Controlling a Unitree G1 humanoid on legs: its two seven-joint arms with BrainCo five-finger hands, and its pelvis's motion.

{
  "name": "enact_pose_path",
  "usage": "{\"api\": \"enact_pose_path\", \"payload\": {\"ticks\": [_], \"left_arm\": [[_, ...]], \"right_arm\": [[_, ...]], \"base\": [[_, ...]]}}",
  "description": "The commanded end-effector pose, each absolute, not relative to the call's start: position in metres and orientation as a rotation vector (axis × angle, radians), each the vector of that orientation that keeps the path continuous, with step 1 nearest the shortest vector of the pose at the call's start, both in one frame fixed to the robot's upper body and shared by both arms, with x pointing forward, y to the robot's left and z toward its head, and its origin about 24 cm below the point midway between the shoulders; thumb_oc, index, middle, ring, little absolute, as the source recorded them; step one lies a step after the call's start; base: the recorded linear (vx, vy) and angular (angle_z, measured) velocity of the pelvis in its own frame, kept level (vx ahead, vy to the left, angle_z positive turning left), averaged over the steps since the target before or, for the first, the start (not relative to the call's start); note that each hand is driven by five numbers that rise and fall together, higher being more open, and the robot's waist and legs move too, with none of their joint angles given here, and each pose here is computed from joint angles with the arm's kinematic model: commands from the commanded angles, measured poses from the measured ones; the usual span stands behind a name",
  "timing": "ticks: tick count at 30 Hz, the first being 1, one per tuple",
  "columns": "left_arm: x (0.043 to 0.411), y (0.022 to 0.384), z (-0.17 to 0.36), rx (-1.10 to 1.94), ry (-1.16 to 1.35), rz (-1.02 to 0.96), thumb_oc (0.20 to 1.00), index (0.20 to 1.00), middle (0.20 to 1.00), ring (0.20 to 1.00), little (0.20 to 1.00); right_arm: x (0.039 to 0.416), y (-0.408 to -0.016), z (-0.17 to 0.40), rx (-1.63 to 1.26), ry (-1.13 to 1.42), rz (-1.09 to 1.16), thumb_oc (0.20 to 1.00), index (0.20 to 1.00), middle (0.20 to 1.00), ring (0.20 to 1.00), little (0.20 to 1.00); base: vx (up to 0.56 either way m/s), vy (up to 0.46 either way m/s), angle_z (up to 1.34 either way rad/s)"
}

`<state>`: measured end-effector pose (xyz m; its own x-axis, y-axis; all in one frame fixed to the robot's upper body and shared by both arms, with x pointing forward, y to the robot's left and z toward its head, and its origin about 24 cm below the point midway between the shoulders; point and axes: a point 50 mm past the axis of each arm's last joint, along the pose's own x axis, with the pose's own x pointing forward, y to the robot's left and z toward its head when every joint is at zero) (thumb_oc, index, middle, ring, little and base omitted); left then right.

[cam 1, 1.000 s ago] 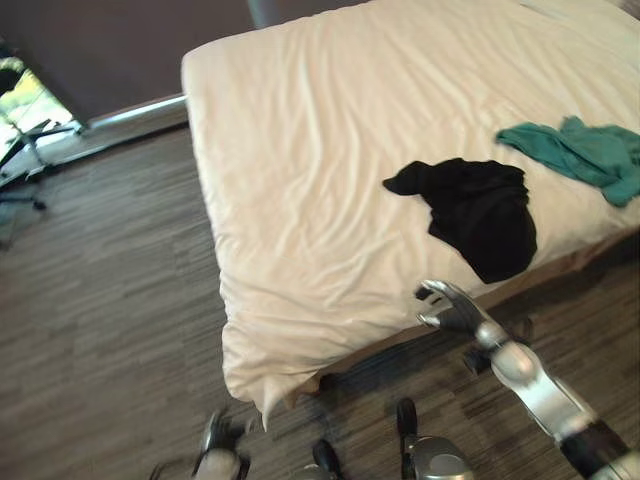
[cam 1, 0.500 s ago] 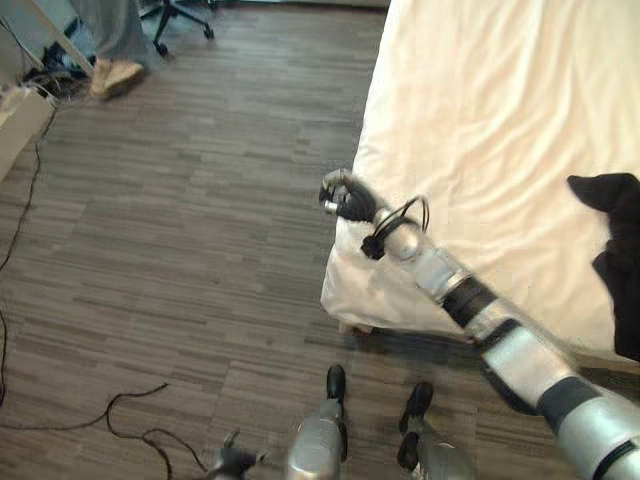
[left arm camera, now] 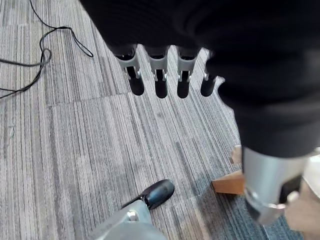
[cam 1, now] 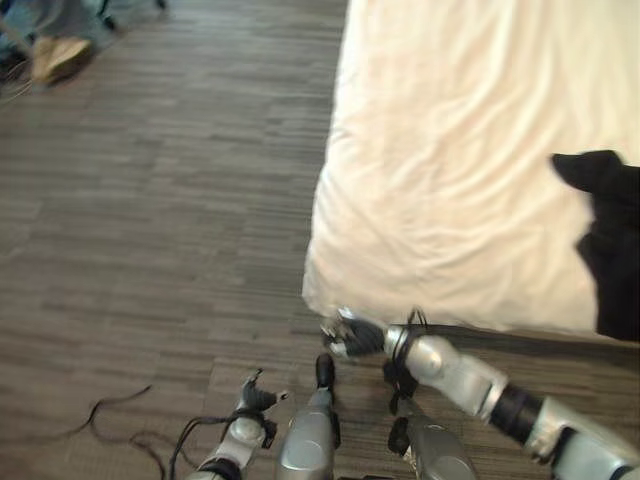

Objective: Tidy up the quilt and then pick up the clothes from the bed and put them into the laundry hamper.

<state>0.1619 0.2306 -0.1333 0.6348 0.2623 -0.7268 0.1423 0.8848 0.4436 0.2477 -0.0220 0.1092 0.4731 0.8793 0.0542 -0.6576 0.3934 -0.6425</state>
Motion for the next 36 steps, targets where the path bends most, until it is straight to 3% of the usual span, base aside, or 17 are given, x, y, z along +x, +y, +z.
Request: {"api": "enact_pose_path", "payload": {"ticks": [1,4,7,9,10,12,13,14,18,19,21,22,23,24,30,36], "left_arm": [[0.151,0.237,-0.138,0.619,0.928,0.024,1.000,1.000,1.000,1.000,1.000],[0.156,0.226,-0.137,0.610,0.889,-0.004,1.000,1.000,1.000,1.000,1.000],[0.178,0.220,-0.126,0.604,0.801,-0.017,1.000,1.000,1.000,1.000,1.000],[0.190,0.215,-0.119,0.624,0.745,-0.039,1.000,1.000,1.000,1.000,1.000],[0.200,0.213,-0.113,0.679,0.697,-0.074,1.000,1.000,1.000,1.000,1.000],[0.205,0.212,-0.110,0.724,0.671,-0.100,1.000,1.000,1.000,1.000,1.000],[0.210,0.208,-0.107,0.812,0.629,-0.152,1.000,1.000,1.000,1.000,1.000],[0.210,0.208,-0.107,0.812,0.629,-0.152,1.000,1.000,1.000,1.000,1.000],[0.213,0.202,-0.105,0.877,0.599,-0.214,1.000,1.000,1.000,1.000,1.000],[0.210,0.207,-0.106,0.884,0.622,-0.207,1.000,1.000,1.000,1.000,1.000],[0.207,0.211,-0.108,0.886,0.642,-0.197,1.000,1.000,1.000,1.000,1.000],[0.195,0.221,-0.116,0.898,0.712,-0.172,1.000,1.000,1.000,1.000,1.000],[0.194,0.220,-0.116,0.898,0.713,-0.173,1.000,1.000,1.000,1.000,1.000],[0.183,0.226,-0.123,0.891,0.782,-0.145,1.000,1.000,1.000,1.000,1.000],[0.159,0.220,-0.138,0.887,0.870,-0.198,1.000,1.000,1.000,1.000,1.000],[0.182,0.204,-0.131,0.892,0.790,-0.180,1.000,1.000,1.000,1.000,1.000]], "right_arm": [[0.266,-0.020,0.180,-0.295,-0.698,0.895,0.200,0.200,0.200,0.200,0.200],[0.304,-0.050,0.197,-0.350,-0.717,0.598,0.200,0.200,0.200,0.200,0.200],[0.338,-0.077,0.176,-0.412,-0.552,0.404,0.200,0.200,0.200,0.200,0.200],[0.354,-0.109,0.129,-0.376,-0.310,0.265,0.200,0.200,0.200,0.200,0.200],[0.354,-0.145,0.074,-0.364,-0.055,0.135,0.200,0.200,0.200,0.200,0.200],[0.347,-0.163,0.044,-0.393,0.074,0.082,0.200,0.200,0.200,0.200,0.200],[0.307,-0.202,-0.030,-0.436,0.408,-0.019,0.200,0.200,0.200,0.200,0.200],[0.307,-0.202,-0.030,-0.436,0.408,-0.019,0.200,0.200,0.200,0.200,0.200],[0.204,-0.242,-0.112,-0.371,0.834,-0.139,0.200,0.200,0.200,0.200,0.200],[0.152,-0.253,-0.135,-0.363,0.997,-0.170,0.200,0.200,0.200,0.200,0.200],[0.134,-0.256,-0.141,-0.373,1.050,-0.175,0.200,0.200,0.200,0.200,0.200],[0.108,-0.263,-0.148,-0.409,1.130,-0.197,0.200,0.200,0.200,0.200,0.200],[0.107,-0.264,-0.148,-0.410,1.131,-0.197,0.319,0.319,0.319,0.319,0.319],[0.093,-0.266,-0.151,-0.440,1.167,-0.219,1.000,1.000,1.000,1.000,1.000],[0.081,-0.258,-0.156,-0.457,1.205,-0.199,1.000,1.000,1.000,1.000,1.000],[0.128,-0.235,-0.149,-0.587,1.066,-0.031,1.000,1.000,1.000,1.000,1.000]], "base": [[0.01,0.024,-0.41],[-0.07,0.046,-0.74],[-0.12,0.002,-0.18],[-0.04,0.024,0.26],[0.00,0.040,0.18],[0.05,0.096,0.22],[0.07,0.121,0.08],[0.10,0.114,-0.03],[0.13,0.103,0.07],[0.15,0.088,-0.07],[0.13,0.024,-0.55],[0.13,-0.010,-0.98],[0.20,-0.031,-1.68],[0.08,-0.026,-1.81],[0.26,-0.204,-1.68],[0.28,-0.212,-1.79]]}}
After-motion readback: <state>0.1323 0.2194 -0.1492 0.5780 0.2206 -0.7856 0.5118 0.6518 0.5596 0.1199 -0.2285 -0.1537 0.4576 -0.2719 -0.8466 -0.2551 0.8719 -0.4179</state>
